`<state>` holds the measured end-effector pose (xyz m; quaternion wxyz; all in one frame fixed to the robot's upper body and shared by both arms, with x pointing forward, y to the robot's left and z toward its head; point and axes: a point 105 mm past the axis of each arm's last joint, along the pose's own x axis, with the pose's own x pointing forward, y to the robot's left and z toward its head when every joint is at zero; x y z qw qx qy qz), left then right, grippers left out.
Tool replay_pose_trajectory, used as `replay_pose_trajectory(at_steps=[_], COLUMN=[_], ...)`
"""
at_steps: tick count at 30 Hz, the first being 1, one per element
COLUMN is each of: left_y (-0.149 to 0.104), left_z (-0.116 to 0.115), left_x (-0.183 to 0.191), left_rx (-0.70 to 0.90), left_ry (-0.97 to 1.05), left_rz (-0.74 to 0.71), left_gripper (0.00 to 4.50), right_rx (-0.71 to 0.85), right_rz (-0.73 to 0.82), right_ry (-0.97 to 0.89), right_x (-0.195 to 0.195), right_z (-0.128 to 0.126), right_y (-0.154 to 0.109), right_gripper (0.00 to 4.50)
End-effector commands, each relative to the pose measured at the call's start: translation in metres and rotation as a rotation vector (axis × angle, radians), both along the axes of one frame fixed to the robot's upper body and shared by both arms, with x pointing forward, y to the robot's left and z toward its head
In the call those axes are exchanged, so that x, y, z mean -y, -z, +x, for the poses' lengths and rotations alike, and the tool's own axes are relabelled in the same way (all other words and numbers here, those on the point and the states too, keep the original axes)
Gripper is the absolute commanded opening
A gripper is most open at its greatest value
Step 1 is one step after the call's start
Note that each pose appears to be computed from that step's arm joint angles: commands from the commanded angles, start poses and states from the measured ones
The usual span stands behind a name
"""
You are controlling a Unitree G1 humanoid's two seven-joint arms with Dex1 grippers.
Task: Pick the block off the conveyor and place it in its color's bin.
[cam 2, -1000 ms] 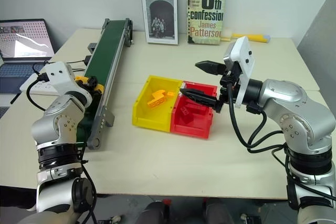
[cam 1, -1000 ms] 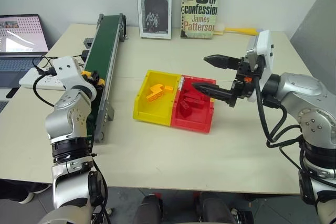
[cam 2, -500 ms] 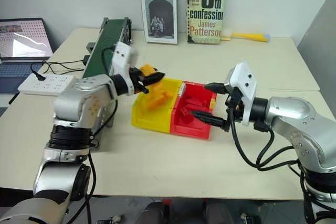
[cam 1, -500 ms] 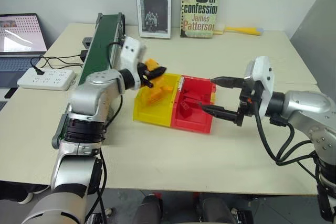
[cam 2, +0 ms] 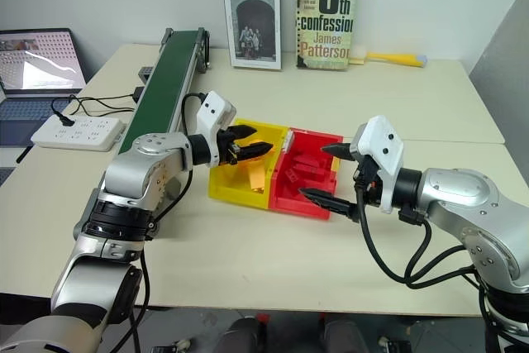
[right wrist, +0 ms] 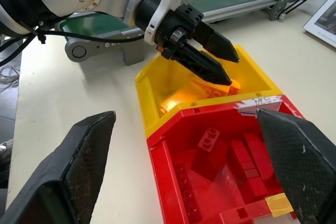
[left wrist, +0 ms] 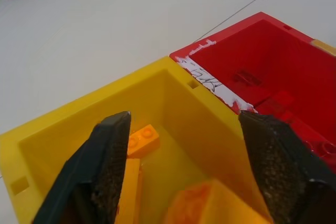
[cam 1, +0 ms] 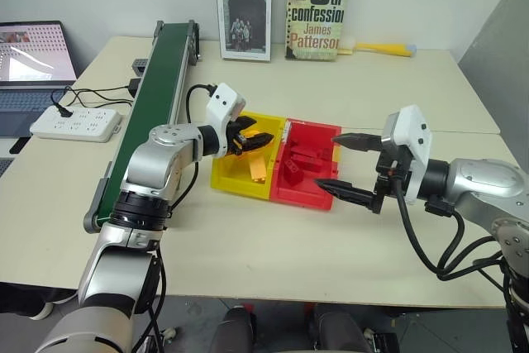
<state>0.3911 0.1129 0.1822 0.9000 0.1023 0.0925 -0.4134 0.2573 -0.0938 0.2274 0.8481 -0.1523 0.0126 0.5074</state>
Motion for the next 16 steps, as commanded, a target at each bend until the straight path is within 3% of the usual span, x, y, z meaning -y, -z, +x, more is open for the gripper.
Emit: replay_pose_trajectory(at_steps=[1, 9, 16], left_y=[-0.023, -0.054, -0.06], left_z=[0.001, -0.029, -0.061], left_x=[-0.008, -0.056, -0.071], left_rx=[0.076, 0.128, 0.073], left_ry=[-0.007, 0.025, 0.119], left_rz=[-0.014, 0.078, 0.134], left_gripper=[4.38, 4.46, 4.46], right_rx=[0.041, 0.061, 0.073], right_rz=[0.012, -0.04, -0.068], right_ry=[-0.004, 0.024, 0.012], right_x=[0.001, 0.025, 0.035], right_z=[-0.002, 0.023, 0.041], right_y=[-0.01, -0.019, -0.02], right_gripper=[4.5, 4.5, 4.5])
